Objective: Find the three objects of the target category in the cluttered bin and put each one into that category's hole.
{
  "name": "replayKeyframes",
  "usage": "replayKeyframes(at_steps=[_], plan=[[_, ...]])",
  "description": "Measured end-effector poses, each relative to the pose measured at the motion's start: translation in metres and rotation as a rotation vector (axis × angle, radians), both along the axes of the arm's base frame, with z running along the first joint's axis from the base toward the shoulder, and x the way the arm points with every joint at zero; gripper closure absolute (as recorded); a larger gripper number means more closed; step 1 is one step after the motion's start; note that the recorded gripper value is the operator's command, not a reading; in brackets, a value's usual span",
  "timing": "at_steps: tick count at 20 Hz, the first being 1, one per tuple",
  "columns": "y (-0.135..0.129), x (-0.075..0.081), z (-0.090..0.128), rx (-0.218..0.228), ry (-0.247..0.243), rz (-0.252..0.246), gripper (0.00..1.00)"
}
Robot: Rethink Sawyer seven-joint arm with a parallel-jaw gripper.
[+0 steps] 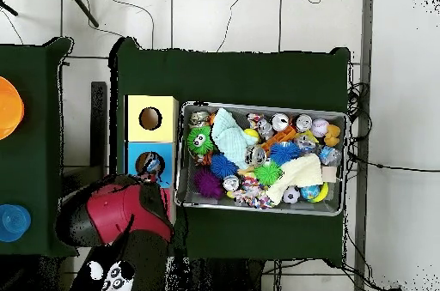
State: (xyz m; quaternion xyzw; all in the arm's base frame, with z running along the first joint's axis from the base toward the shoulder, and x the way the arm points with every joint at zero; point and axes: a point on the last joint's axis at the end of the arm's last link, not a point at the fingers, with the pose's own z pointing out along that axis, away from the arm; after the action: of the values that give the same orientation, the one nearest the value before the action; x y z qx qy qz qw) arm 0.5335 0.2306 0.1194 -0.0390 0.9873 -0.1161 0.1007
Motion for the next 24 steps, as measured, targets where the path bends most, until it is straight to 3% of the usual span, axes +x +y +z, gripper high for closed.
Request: replayKeyframes(at_steps=[24], plan=[[0.0004,0.0037,-0.003,-0.001,-0.002,-0.021,1.0]])
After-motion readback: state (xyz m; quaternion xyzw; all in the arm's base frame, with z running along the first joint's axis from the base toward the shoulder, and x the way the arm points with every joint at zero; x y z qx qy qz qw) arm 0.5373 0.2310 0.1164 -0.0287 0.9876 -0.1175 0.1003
